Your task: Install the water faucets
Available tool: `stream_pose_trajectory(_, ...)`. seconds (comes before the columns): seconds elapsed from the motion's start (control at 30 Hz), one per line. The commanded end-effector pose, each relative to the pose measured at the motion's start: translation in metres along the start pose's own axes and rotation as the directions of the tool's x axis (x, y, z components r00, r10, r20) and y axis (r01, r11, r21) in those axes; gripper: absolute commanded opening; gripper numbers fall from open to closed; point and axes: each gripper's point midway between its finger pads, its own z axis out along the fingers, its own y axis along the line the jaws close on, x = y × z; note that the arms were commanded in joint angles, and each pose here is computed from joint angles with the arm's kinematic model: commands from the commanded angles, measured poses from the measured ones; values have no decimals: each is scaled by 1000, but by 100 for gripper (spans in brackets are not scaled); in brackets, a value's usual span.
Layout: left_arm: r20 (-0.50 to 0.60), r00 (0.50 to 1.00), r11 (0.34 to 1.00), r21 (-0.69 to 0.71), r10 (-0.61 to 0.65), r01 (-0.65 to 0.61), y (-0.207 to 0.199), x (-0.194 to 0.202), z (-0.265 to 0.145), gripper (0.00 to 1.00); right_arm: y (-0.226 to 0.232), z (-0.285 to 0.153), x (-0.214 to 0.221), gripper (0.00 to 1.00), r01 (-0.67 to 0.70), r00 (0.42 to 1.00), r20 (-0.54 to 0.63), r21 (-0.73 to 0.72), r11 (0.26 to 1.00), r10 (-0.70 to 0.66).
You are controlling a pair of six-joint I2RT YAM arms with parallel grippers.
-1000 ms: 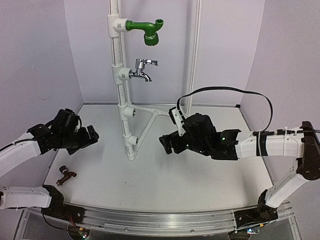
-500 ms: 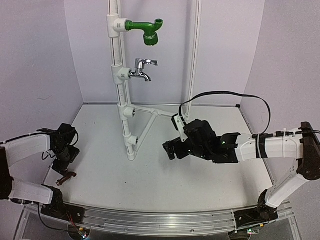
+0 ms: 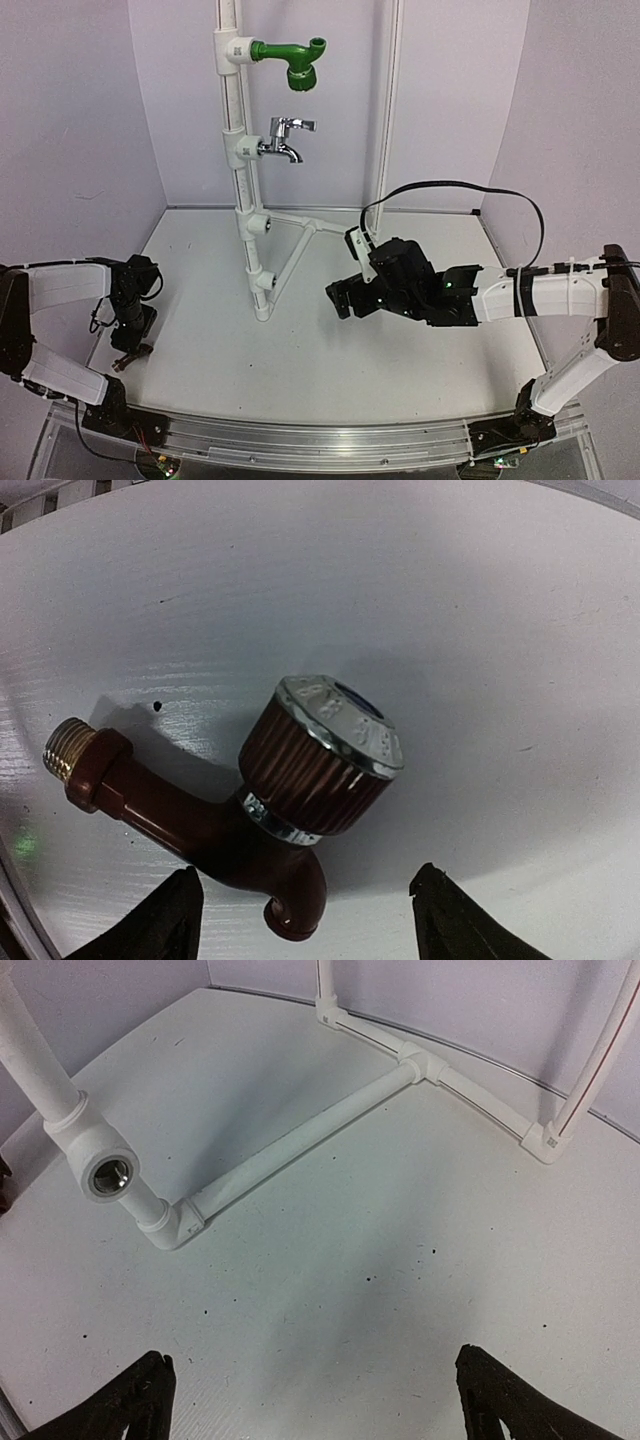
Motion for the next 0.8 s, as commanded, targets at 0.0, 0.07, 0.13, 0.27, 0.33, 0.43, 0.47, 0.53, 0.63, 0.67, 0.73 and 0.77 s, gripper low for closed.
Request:
stream_pose_trajectory(0.0, 18, 999, 999, -38, -38, 39, 6, -2, 5, 67, 4, -2, -10, 98, -28, 1000, 12, -11, 1000, 28)
stream_pose_trajectory(0.07, 5, 999, 998, -44, -39, 39, 7, 1, 9, 62, 5, -1, -10, 98, -31, 999, 7, -14, 999, 31)
stream_pose_trajectory(0.13, -2, 999, 999, -40, -34, 34, 7, 3, 13, 58, 6, 0, -9, 98, -36, 999, 3, -21, 999, 36)
stream_pose_trajectory(0.27, -15, 1000, 999, -29, -26, 25, 7, 6, 16, 53, 10, 2, -8, 98, -43, 999, -5, -35, 998, 43)
stream_pose_trajectory(0.33, -28, 999, 1000, -23, -17, 17, 7, 8, 17, 48, 12, 3, -9, 98, -48, 999, -6, -40, 998, 48)
stream_pose_trajectory(0.43, -38, 999, 1000, -15, -4, 3, 8, 10, 18, 40, 14, 5, -11, 98, -56, 998, -7, -48, 997, 56)
stream_pose_trajectory(0.47, -42, 999, 1000, -7, 1, -2, 8, 10, 17, 38, 15, 5, -11, 98, -59, 998, -8, -51, 997, 58)
stream_pose_trajectory(0.53, -53, 998, 1000, 22, 19, -18, 5, 11, 14, 35, 16, 6, -11, 98, -64, 998, -11, -54, 996, 64)
stream_pose_trajectory(0.63, -63, 997, 996, 78, 40, -35, 1, 11, 7, 25, 15, 7, -4, 98, -66, 997, -38, -46, 997, 65)
stream_pose_trajectory(0.67, -66, 996, 993, 110, 52, -44, -3, 11, 2, 24, 15, 7, -3, 98, -69, 997, -41, -48, 996, 67)
stream_pose_trajectory(0.73, -71, 995, 983, 172, 71, -58, -10, 10, -9, 23, 16, 7, -3, 98, -77, 996, -45, -53, 996, 75)
stream_pose_trajectory(0.77, -75, 994, 978, 198, 82, -66, -13, 10, -13, 23, 17, 7, -3, 98, -81, 996, -47, -58, 995, 78)
